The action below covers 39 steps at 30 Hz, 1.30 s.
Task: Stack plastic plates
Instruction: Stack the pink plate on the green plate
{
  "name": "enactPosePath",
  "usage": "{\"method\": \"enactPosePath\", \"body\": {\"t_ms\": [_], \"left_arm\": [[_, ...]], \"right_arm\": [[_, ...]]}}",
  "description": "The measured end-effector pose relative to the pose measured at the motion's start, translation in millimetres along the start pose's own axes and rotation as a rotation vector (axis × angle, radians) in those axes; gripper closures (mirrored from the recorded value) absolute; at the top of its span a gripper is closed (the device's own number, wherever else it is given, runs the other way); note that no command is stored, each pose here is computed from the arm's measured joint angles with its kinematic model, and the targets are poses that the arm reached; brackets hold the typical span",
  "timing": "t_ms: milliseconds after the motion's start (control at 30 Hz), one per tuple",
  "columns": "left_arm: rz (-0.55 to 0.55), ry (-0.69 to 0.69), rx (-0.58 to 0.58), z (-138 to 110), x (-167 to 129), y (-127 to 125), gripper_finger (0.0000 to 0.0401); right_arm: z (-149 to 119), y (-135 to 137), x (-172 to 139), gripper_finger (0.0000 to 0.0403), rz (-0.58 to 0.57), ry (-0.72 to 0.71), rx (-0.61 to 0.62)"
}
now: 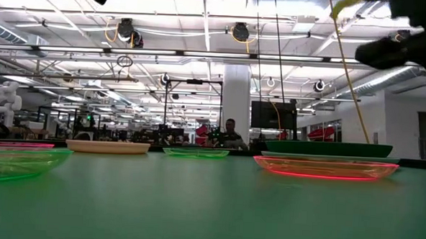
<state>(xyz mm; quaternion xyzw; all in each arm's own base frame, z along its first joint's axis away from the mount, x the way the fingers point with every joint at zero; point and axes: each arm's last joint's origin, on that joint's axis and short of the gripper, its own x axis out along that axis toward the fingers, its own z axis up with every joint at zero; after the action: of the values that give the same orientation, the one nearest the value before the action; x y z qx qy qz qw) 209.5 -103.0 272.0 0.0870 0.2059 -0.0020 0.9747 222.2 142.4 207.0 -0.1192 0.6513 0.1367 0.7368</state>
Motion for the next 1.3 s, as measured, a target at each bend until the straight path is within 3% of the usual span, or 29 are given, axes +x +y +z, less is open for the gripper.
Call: {"method": "enactPosePath", "body": {"t_ms": [433,633,800,1100,1300], "left_arm": [[0.005,-0.061,0.009,6,4,0,0.0393],[0.016,-0.112,0.154,8,22,-10,0.0386],[0.03,-0.145,0.272,8,42,-21,0.0345],[0.044,-0.11,0.418,24,70,-40,0.0226],[0.02,-0.026,0.613,33,105,-65,0.0202]], "right_arm": [[-15,-40,-60,0.0402,-0.006,-0.296,0.124],[-20,-65,-75,0.0403,-0.028,-0.392,0.189],[-19,-88,-78,0.0403,-0.011,-0.442,0.221],[-17,-132,-74,0.0403,0.103,-0.5,0.291],[-19,-150,-65,0.0403,0.159,-0.481,0.328]]}}
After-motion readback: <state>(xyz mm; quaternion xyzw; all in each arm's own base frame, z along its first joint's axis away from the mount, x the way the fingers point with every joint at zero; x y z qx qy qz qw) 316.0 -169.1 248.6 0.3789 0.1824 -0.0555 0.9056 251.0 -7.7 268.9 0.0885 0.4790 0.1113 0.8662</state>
